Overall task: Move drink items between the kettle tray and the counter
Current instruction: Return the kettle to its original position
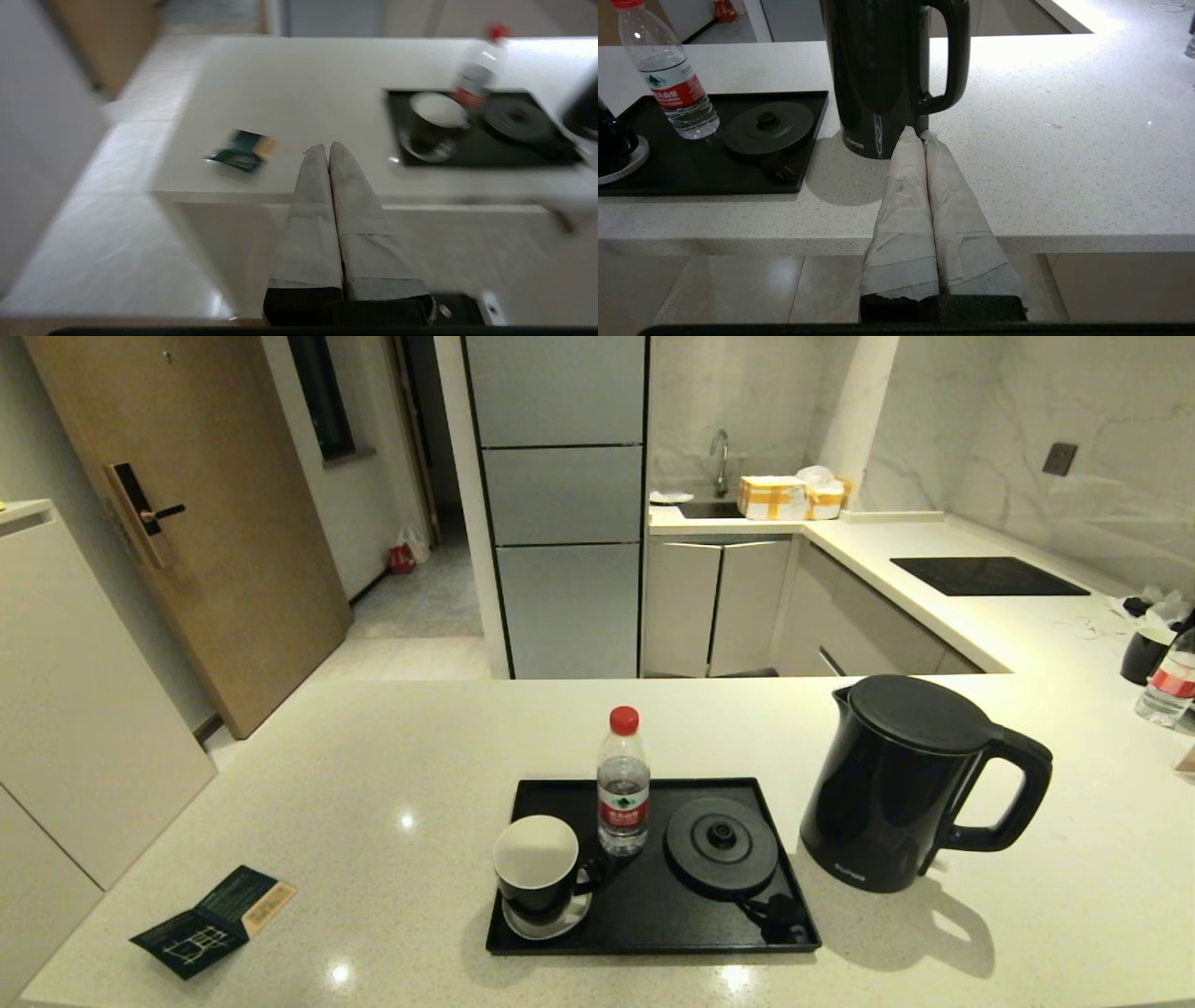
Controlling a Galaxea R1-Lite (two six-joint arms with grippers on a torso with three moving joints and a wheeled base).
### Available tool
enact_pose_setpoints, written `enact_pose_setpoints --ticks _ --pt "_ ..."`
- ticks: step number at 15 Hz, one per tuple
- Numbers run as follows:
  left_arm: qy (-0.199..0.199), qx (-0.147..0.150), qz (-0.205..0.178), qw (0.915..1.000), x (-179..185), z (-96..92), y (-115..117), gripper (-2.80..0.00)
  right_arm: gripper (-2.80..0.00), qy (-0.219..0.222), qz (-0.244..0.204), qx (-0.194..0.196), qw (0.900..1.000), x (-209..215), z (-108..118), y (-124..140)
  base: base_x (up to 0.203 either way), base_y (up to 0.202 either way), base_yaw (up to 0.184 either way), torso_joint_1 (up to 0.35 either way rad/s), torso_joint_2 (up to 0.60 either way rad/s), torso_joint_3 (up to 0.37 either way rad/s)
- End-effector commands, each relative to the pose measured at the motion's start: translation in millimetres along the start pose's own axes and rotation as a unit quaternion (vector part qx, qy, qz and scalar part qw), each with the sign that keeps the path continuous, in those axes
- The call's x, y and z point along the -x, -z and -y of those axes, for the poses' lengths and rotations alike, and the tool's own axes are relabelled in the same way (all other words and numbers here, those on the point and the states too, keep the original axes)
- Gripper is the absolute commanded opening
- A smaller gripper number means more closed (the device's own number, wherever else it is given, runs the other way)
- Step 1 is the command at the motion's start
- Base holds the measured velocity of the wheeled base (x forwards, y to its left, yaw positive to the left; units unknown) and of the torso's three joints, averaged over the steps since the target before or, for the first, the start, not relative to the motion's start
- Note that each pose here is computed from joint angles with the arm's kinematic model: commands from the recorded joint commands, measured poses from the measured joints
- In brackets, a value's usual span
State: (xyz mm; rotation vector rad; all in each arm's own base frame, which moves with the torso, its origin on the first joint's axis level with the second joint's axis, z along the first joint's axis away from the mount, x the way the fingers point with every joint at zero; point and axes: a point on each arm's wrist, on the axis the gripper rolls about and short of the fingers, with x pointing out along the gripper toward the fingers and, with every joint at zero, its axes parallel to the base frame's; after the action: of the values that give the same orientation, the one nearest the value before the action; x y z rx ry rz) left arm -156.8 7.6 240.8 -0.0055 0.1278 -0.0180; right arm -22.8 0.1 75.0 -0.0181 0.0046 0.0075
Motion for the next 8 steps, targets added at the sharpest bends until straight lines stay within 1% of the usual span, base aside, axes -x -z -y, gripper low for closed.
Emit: enact_pose_setpoints --ticks 1,3,4,6,7,8 --pt "0.05 0.004 0.044 0.9978 -5.0 5.9 54.5 -2.8 -2.8 0.0 -0.001 0.0 1.0 -0.2 0.0 0.4 0.0 0.0 0.0 0.0 0.0 0.0" --pt "0.068 0.008 0.035 0.9971 -62.1 7.8 73.7 -2.8 -2.8 0.0 -0.001 0.0 1.0 -0.1 0.0 0.4 0.0 0.0 0.0 0.0 0.0 0.0" --pt "0.072 0.007 0.04 0.9966 -88.0 8.0 85.4 -2.8 -2.8 -0.001 -0.001 0.0 1.0 -0.2 0.0 0.4 0.0 0.0 0.0 0.0 0.0 0.0" --pt "0.082 -0.008 0.076 0.9937 -132.2 8.3 115.6 -2.8 -2.8 0.0 -0.001 0.0 1.0 -0.1 0.0 0.4 0.0 0.0 0.0 0.0 0.0 0.0" --pt "0.083 -0.008 0.093 0.9921 -143.7 8.2 127.2 -2.8 -2.8 -0.001 -0.001 0.0 1.0 -0.1 0.0 0.4 0.0 0.0 0.0 0.0 0.0 0.0" --pt "0.079 0.005 0.1 0.9918 -150.1 7.9 135.6 -2.8 -2.8 0.0 -0.001 0.0 1.0 -0.1 0.0 0.4 0.0 0.0 0.0 0.0 0.0 0.0"
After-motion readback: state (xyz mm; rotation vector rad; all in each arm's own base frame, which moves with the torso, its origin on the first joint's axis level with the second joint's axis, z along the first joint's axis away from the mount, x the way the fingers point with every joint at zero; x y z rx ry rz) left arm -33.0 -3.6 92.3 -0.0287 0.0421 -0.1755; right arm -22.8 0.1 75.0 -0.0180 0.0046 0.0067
